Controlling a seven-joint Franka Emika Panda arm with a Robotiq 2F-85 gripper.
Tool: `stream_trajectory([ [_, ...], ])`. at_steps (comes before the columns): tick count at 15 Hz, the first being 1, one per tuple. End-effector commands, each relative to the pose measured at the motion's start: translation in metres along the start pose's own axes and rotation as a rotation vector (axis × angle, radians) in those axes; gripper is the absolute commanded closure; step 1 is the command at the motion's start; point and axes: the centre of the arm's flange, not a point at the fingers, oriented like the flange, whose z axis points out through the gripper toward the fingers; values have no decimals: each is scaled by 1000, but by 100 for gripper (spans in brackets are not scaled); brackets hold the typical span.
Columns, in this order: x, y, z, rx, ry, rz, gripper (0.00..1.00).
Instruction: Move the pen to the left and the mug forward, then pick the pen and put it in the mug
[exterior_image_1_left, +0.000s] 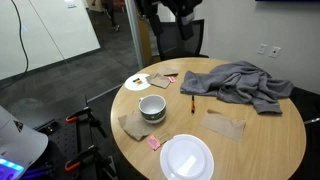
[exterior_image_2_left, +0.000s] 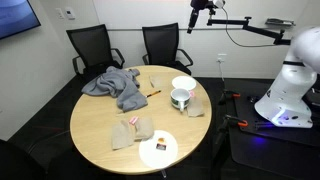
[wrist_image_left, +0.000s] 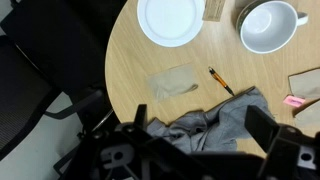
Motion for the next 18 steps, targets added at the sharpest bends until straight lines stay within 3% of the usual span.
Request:
stream_trajectory([
  [1, 0, 0, 0, 0, 0, 0, 0],
  [7, 6, 0, -1, -14, 23, -45, 0],
  [11, 34, -14, 6, -4, 66, -222, 0],
  [18, 82, -61, 54, 124, 74, -497, 0],
])
